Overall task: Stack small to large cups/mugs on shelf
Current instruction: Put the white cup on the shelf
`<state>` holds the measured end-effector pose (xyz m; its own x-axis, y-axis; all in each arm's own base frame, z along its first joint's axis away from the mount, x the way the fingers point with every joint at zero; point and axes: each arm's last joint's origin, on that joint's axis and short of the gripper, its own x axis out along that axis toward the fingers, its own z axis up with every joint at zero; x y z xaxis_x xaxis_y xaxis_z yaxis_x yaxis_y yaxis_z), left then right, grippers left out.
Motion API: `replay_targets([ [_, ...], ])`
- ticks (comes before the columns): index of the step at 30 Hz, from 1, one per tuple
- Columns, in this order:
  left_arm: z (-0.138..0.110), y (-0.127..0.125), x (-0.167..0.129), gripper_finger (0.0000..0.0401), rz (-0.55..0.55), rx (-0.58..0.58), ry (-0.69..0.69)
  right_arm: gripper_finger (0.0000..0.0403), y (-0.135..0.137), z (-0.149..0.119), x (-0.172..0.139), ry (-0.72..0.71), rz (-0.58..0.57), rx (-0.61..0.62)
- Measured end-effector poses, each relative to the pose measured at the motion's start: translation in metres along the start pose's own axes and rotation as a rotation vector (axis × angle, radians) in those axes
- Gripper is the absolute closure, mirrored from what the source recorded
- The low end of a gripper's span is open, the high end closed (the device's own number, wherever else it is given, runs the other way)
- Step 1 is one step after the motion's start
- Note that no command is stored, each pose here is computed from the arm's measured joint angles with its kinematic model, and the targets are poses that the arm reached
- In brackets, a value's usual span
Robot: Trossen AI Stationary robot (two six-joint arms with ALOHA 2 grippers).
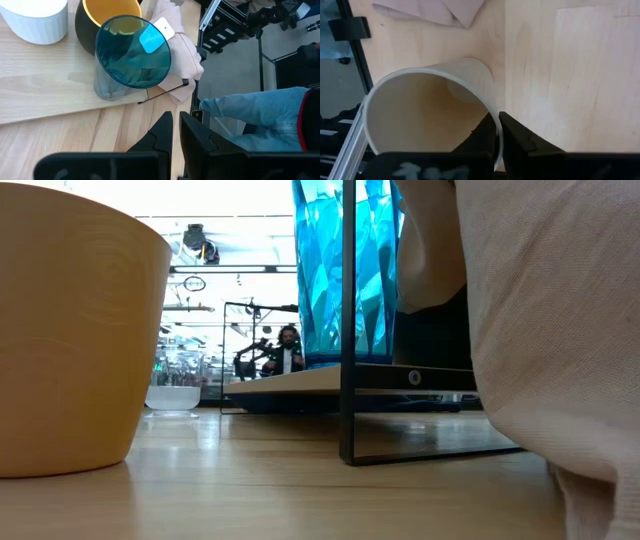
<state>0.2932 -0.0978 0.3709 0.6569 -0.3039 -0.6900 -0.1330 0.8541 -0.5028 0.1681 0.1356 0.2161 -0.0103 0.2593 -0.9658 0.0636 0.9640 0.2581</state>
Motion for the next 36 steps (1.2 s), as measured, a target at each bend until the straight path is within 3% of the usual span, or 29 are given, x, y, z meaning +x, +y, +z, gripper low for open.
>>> replay_targets([
  [7, 0.000, 0.000, 0.000, 0.0370, -0.017, -0.005, 0.014, 0.0401, -0.001, -0.005, -0.012, -0.026, 0.026, 0.016],
  [20, 0.012, 0.011, -0.002, 0.0361, -0.082, -0.097, 0.027, 0.0402, -0.011, -0.013, -0.092, -0.296, 0.154, 0.072],
  [24, 0.023, 0.009, -0.003, 0.0316, -0.146, -0.114, -0.051, 0.0402, -0.015, -0.008, -0.117, -0.459, 0.254, 0.070],
  [28, 0.034, 0.005, -0.006, 0.0246, -0.225, -0.158, -0.141, 0.0402, -0.019, -0.002, -0.138, -0.633, 0.339, 0.048],
  [36, 0.050, -0.008, -0.014, 0.0121, -0.433, -0.291, -0.236, 0.0402, -0.026, 0.017, -0.172, -0.929, 0.528, -0.081],
])
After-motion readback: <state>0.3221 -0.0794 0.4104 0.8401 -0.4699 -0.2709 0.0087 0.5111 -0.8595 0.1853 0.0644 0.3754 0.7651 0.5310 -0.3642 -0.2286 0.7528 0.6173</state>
